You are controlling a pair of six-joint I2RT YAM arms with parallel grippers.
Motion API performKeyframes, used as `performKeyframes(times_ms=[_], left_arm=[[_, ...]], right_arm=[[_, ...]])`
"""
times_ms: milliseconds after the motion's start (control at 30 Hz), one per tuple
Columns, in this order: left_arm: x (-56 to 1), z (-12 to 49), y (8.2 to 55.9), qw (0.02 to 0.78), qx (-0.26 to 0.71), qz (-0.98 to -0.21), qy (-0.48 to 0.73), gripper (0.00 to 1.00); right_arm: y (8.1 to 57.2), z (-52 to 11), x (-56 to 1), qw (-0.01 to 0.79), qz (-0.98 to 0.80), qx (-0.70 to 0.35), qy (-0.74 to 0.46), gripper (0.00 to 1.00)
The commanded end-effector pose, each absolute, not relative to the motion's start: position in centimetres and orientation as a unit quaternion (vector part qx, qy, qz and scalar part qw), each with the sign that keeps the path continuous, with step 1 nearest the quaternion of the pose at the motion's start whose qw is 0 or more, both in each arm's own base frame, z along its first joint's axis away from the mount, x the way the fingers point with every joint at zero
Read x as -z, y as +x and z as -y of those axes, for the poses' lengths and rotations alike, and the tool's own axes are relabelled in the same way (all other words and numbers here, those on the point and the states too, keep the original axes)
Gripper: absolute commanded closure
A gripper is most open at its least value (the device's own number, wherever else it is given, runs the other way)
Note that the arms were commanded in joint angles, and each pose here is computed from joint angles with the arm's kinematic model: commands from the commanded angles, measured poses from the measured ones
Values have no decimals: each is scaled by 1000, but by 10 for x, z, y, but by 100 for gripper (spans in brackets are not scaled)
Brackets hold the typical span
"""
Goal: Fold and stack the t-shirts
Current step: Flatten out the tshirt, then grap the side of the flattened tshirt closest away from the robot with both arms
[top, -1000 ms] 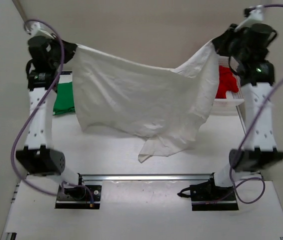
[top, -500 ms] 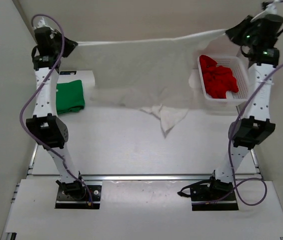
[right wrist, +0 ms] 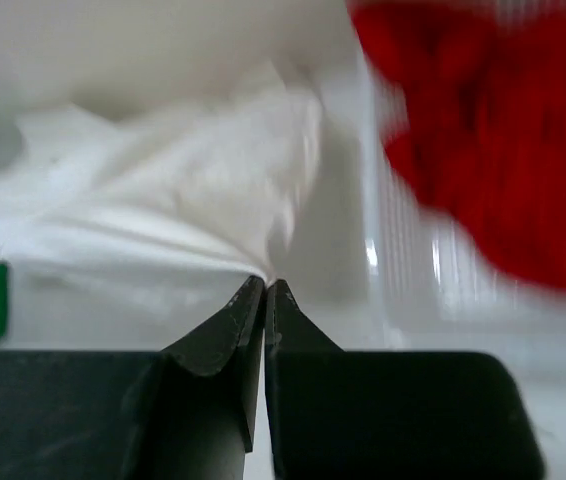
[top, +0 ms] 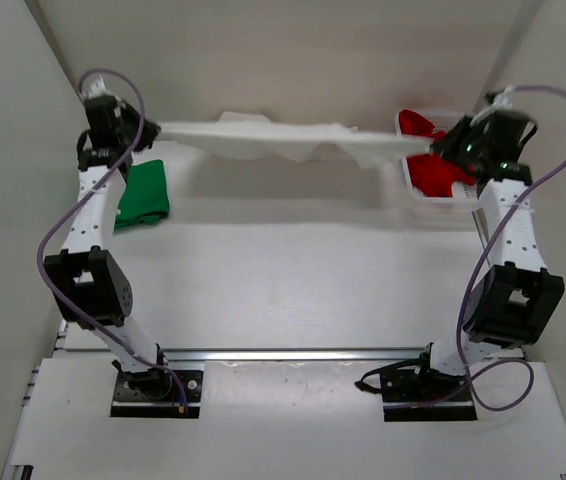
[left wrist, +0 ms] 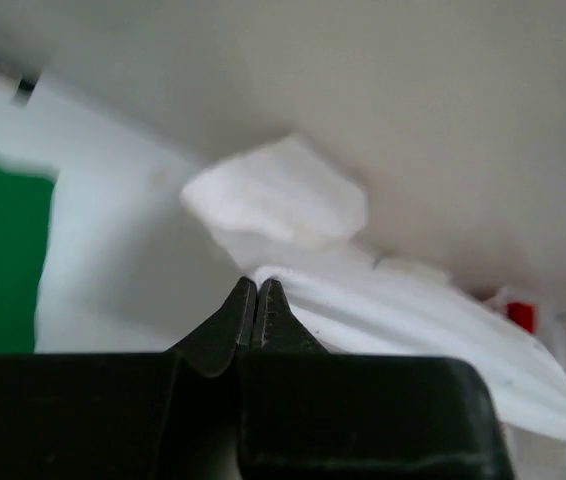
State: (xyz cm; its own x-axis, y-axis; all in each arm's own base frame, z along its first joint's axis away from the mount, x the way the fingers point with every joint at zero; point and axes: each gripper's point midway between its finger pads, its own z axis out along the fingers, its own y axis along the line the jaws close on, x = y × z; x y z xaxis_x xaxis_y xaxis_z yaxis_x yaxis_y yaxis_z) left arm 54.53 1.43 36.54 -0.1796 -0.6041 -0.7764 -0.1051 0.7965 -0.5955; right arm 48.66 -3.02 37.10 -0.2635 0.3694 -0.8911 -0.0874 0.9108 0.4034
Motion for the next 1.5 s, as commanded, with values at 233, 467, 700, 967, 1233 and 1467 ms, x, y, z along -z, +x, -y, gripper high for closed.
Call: performKeyframes(times_ms=[233,467,700,967,1233,1467], left_arm=[[-227,-25,369,533,119,-788,-285,100],[-125,-20,294,448,90,-838,-298,100],[-109,-10,266,419,78,-860,-281,100],[-76,-13,282,367,111,-862,-331,100],[-98,-9,351,387,118,-852,-332,100],[-104,-24,392,387,99,-854,-333,100]], right_arm=[[335,-11,-211,459,-865,-151,133,100],[261,-29,-159,376,-899,-181,134,100],[193,-58,-132,319,-922,-194,106,100],[249,-79,-127,335,-912,-221,87,100],[342,-57,-145,344,-910,-214,89,100],[395,-49,-152,349,-906,-217,104,100]])
